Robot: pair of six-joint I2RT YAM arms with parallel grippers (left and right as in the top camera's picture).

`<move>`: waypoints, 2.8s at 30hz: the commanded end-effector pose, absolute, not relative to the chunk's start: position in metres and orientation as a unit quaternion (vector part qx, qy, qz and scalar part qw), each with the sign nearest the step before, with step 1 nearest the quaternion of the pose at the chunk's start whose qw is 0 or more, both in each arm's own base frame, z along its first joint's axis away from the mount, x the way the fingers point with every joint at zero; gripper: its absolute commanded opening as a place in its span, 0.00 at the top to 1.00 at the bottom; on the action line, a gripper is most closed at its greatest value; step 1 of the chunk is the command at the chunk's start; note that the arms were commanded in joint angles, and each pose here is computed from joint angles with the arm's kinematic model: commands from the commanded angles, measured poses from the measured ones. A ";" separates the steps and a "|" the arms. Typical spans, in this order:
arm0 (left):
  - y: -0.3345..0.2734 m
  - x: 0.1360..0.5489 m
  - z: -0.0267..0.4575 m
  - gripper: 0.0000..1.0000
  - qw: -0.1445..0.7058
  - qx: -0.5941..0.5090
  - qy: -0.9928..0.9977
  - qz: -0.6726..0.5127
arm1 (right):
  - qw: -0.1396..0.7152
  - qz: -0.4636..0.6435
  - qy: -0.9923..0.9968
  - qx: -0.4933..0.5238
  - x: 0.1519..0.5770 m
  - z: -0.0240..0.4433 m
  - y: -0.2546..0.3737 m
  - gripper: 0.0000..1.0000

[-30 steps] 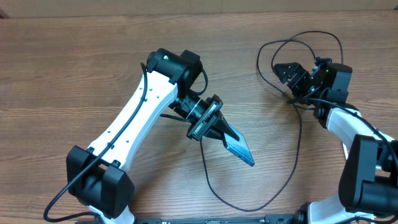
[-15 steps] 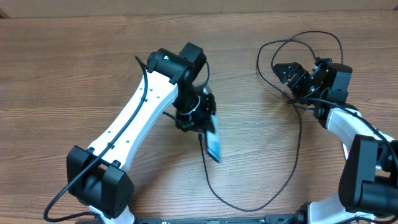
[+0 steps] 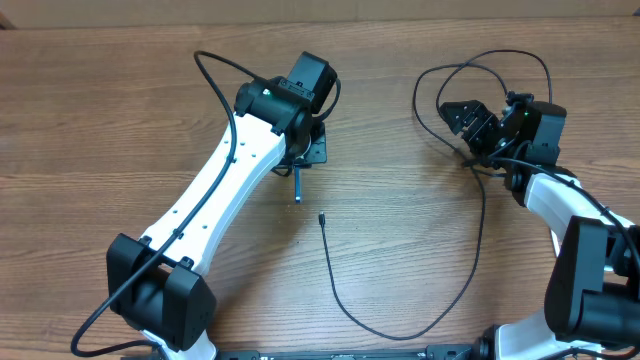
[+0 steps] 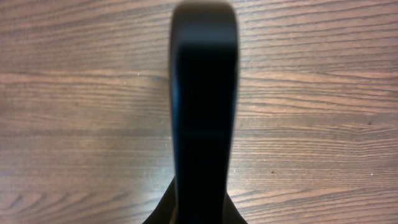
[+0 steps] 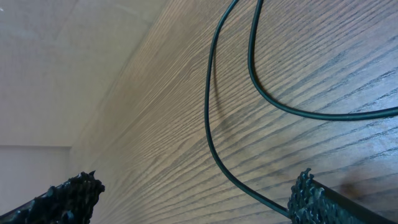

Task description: Plug charger to phone and switch on socket

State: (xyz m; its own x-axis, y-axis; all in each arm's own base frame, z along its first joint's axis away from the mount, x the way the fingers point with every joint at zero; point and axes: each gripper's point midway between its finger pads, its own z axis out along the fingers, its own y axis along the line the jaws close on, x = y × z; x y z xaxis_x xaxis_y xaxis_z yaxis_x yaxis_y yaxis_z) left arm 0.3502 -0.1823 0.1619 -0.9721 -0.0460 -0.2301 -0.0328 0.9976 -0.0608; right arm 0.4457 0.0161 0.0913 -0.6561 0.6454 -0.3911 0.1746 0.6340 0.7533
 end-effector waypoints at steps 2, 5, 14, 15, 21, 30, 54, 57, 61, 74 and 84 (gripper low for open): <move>-0.182 0.357 0.172 0.96 0.144 0.011 0.989 -0.028 | 0.341 0.345 0.840 0.243 0.447 0.091 0.013 0.00; -0.176 0.361 0.166 0.96 0.144 0.003 0.989 -0.026 | 0.341 0.345 0.840 0.243 0.448 0.091 0.013 0.00; -0.129 0.352 0.115 0.96 0.091 -0.031 0.995 0.007 | 0.341 0.345 0.840 0.243 0.448 0.091 0.013 0.00; -0.126 0.349 0.109 0.96 0.084 -0.032 0.996 0.011 | 0.341 0.345 0.840 0.243 0.447 0.091 0.013 0.00; -0.123 0.336 0.079 0.96 0.067 -0.009 0.997 0.020 | 0.341 0.345 0.840 0.243 0.448 0.091 0.013 0.00; -0.124 0.323 0.057 0.96 0.054 -0.021 0.998 0.023 | 0.341 0.345 0.840 0.243 0.448 0.091 0.013 0.00; -0.125 0.304 0.036 0.83 0.037 -0.057 0.997 0.028 | 0.341 0.345 0.840 0.243 0.448 0.091 0.013 0.00; -0.125 0.304 0.036 0.83 0.036 -0.063 0.997 0.029 | 0.341 0.345 0.840 0.243 0.448 0.091 0.013 0.00; -0.125 0.304 0.036 0.83 0.037 -0.074 0.996 0.029 | 0.341 0.345 0.840 0.243 0.448 0.091 0.013 0.00; -0.122 0.306 0.036 0.83 0.044 -0.094 0.994 0.037 | 0.341 0.345 0.840 0.243 0.448 0.091 0.013 0.00; -0.123 0.308 0.036 0.88 0.048 -0.123 0.991 0.033 | 0.341 0.345 0.840 0.243 0.448 0.091 0.013 0.00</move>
State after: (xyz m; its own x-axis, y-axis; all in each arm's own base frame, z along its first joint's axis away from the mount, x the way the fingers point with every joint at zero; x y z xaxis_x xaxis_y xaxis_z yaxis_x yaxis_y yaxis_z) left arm 0.3064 -0.1241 0.0319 -0.9716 -0.2230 -0.0793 -0.2273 0.9726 0.0497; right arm 0.4458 0.0161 0.0913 -0.6559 0.6457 -0.3910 0.1750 0.6339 0.7533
